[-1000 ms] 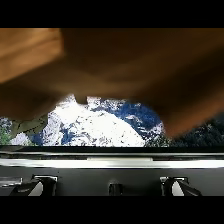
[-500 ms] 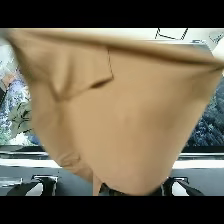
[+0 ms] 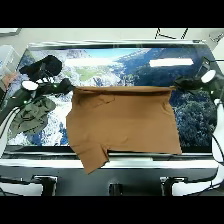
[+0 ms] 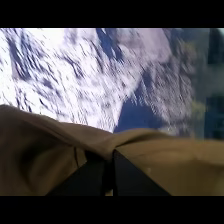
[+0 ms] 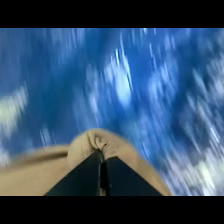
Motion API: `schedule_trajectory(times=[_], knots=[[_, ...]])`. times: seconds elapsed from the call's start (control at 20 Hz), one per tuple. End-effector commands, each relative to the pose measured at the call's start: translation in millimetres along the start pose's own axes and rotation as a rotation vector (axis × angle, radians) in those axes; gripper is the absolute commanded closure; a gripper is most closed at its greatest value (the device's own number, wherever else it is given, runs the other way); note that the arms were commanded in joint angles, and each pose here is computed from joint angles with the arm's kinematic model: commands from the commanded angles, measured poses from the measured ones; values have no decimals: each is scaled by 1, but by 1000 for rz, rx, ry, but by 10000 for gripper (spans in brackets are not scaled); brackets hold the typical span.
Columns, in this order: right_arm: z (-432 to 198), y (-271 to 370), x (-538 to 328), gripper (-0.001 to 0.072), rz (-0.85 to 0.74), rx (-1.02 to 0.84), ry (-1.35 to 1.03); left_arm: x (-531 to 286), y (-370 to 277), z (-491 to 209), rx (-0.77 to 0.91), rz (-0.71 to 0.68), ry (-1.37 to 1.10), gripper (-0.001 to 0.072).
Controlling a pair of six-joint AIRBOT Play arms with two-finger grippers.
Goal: Fold the clothes and pants, and hang the long-sleeved shirts on hangers.
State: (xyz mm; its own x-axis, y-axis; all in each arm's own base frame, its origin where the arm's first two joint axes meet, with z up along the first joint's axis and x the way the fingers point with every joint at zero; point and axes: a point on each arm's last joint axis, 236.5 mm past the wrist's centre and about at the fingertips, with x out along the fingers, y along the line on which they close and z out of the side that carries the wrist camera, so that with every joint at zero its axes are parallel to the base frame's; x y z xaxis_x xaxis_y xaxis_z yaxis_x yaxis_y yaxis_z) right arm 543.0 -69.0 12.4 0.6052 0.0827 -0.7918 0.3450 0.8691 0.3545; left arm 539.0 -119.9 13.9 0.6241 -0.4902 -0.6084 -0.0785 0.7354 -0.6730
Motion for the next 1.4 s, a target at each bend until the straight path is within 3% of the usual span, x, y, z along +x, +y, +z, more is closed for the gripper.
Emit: schedule_trajectory(times=[0.0,0.3,0.5,0.65,0.8,0.95,1.25,1.3,1.35], knots=[[48,3,30,677,46,117,-236,26,16,46,16,42,-189,683],[26,-7,58,676,37,153,-167,55,17,33,65,64,-191,683],[31,-6,11,675,40,150,-125,14,-3,38,102,1,-107,683],[-21,-27,-33,675,-19,7,135,-28,8,-20,110,-16,217,684],[-94,-60,-48,675,-138,-39,431,-43,39,-106,53,52,542,684],[-138,-80,-42,675,-186,-29,581,-41,65,-150,11,102,634,684],[-150,-84,-32,672,-194,9,621,-37,77,-161,-46,123,632,682],[-150,-82,-33,606,-189,21,622,-38,75,-158,-56,112,628,628],[-148,-81,-38,445,-183,26,632,-43,72,-152,-58,103,627,446]])
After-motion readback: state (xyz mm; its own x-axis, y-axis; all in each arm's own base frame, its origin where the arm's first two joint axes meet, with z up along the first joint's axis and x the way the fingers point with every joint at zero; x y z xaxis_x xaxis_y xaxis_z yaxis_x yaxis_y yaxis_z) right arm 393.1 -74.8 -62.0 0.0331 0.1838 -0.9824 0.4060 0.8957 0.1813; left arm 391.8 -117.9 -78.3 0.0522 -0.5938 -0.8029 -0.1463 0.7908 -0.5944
